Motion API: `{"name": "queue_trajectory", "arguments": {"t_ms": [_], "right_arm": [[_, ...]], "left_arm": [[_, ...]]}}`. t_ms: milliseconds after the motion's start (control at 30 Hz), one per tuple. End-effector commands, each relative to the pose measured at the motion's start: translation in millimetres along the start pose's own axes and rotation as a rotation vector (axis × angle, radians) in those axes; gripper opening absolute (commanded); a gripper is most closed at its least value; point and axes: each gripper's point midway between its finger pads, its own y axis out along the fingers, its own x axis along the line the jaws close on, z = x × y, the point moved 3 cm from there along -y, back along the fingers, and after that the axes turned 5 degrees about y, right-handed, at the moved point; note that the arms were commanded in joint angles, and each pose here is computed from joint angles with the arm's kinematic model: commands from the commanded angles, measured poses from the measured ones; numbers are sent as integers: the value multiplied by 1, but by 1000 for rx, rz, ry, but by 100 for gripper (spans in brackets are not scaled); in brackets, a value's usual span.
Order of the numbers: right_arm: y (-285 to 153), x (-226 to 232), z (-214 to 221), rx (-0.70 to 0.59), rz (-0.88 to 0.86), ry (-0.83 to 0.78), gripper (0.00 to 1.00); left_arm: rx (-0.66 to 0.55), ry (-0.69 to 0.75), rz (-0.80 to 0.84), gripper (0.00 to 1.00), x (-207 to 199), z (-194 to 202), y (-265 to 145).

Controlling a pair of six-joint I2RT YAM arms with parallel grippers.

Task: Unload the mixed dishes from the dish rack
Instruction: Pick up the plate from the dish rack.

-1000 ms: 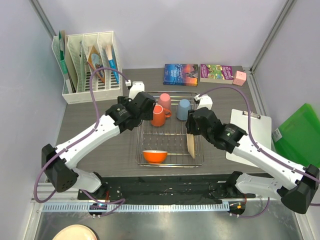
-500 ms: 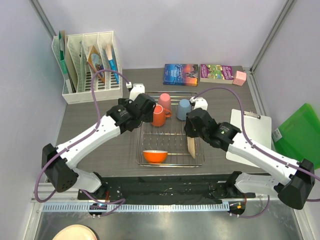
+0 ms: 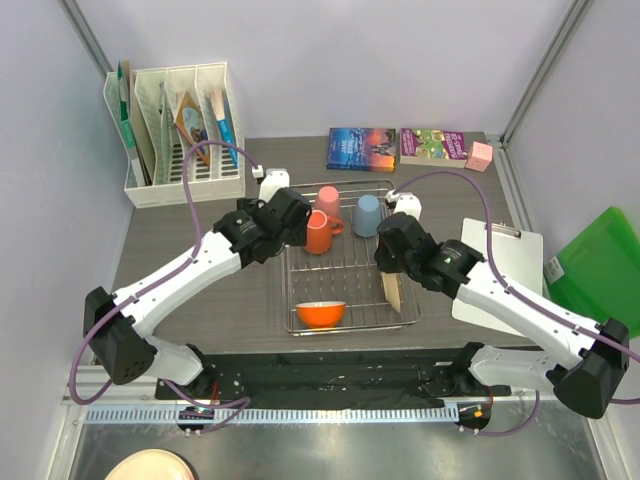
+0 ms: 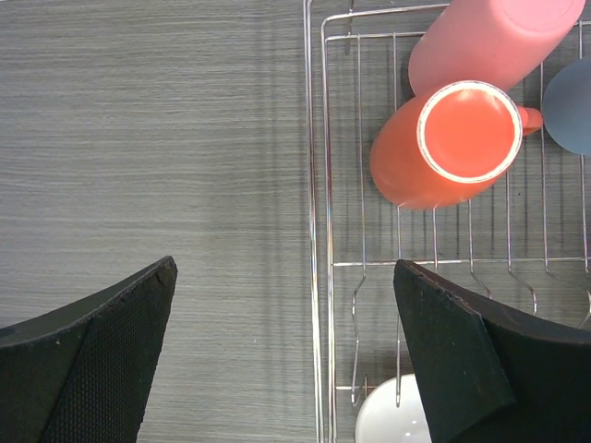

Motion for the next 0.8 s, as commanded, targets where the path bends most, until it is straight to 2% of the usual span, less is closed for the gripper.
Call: {"name": "queue_trajectory", "arguments": {"t_ms": [0, 200, 533, 767], "right_arm": [[-22, 9, -28, -58, -45, -70, 1], [-35, 15, -41, -83, -76, -68, 1], [-28, 14, -35, -66, -65, -69, 1], [-71, 29, -77, -245, -223, -10, 1]], "left_arm": [[-22, -30, 14, 98, 0, -6, -6], [-25, -29, 17, 99, 0, -7, -6], [-5, -17, 19, 98, -4, -1, -2], [-25, -31, 13, 98, -1, -6, -4]]}}
